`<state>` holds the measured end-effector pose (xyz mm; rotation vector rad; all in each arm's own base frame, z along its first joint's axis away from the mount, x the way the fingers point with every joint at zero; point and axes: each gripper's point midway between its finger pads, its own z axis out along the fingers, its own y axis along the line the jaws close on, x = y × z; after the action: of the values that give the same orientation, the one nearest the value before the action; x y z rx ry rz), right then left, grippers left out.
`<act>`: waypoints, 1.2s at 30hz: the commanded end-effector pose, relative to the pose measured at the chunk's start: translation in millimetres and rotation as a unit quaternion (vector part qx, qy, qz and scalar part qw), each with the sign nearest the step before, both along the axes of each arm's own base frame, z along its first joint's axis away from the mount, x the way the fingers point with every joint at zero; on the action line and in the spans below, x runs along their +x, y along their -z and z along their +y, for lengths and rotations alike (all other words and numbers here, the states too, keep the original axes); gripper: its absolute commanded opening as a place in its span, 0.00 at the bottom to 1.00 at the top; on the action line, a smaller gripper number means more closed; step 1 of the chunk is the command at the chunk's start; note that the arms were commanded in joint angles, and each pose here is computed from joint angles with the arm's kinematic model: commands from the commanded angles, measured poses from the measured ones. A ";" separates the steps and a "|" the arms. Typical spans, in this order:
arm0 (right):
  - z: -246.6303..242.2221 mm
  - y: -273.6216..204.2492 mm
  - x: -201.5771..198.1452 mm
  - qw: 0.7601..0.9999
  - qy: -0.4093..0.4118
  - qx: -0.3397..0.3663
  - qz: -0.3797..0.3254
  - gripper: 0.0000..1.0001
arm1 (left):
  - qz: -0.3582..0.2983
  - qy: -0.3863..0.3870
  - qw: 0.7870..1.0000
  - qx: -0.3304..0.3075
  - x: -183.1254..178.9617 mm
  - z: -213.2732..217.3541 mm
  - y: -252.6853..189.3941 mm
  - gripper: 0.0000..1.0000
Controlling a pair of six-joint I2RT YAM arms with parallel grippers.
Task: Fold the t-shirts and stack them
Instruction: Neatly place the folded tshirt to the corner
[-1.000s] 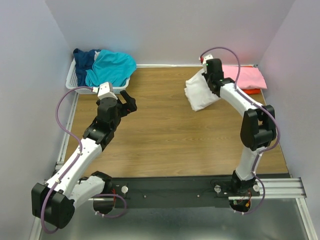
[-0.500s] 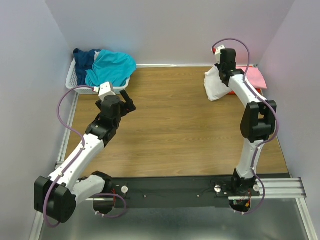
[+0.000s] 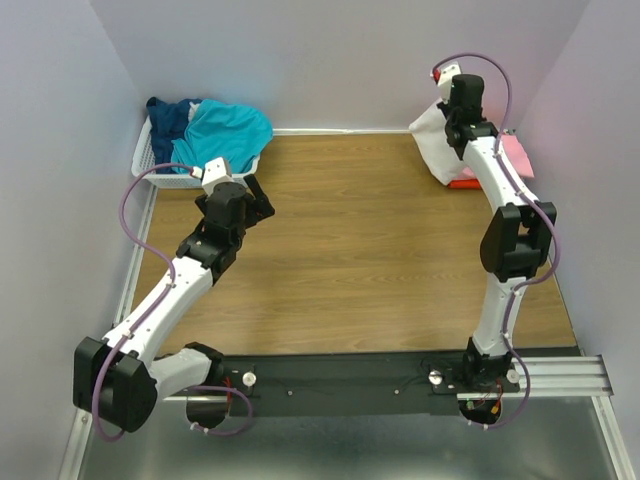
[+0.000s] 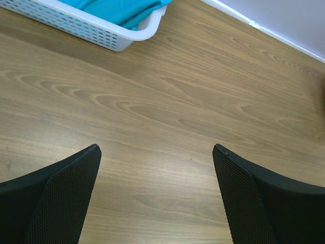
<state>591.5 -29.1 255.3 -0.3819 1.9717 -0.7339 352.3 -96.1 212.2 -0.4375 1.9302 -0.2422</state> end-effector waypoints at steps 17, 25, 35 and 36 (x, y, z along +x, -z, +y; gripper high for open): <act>-23.7 -66.2 4.0 0.997 0.017 -0.001 -0.073 0.01 | 0.002 -0.016 1.000 0.002 9.3 0.9 -2.2 0.98; -49.7 -25.3 11.9 0.998 0.038 0.021 -0.046 0.01 | 0.015 -0.017 1.000 0.008 13.3 -0.5 6.7 0.98; -99.7 52.5 22.7 0.994 0.090 0.054 0.001 0.01 | 0.038 -0.020 0.999 0.019 21.1 -2.7 21.0 0.98; -107.9 55.7 22.0 0.994 0.098 0.057 0.001 0.01 | 0.045 -0.020 0.999 0.022 21.9 -3.0 25.4 0.98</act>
<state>607.2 -119.1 220.8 -0.1936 2.0428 -0.7676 365.7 -101.3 179.1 -0.4347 2.0289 -0.1819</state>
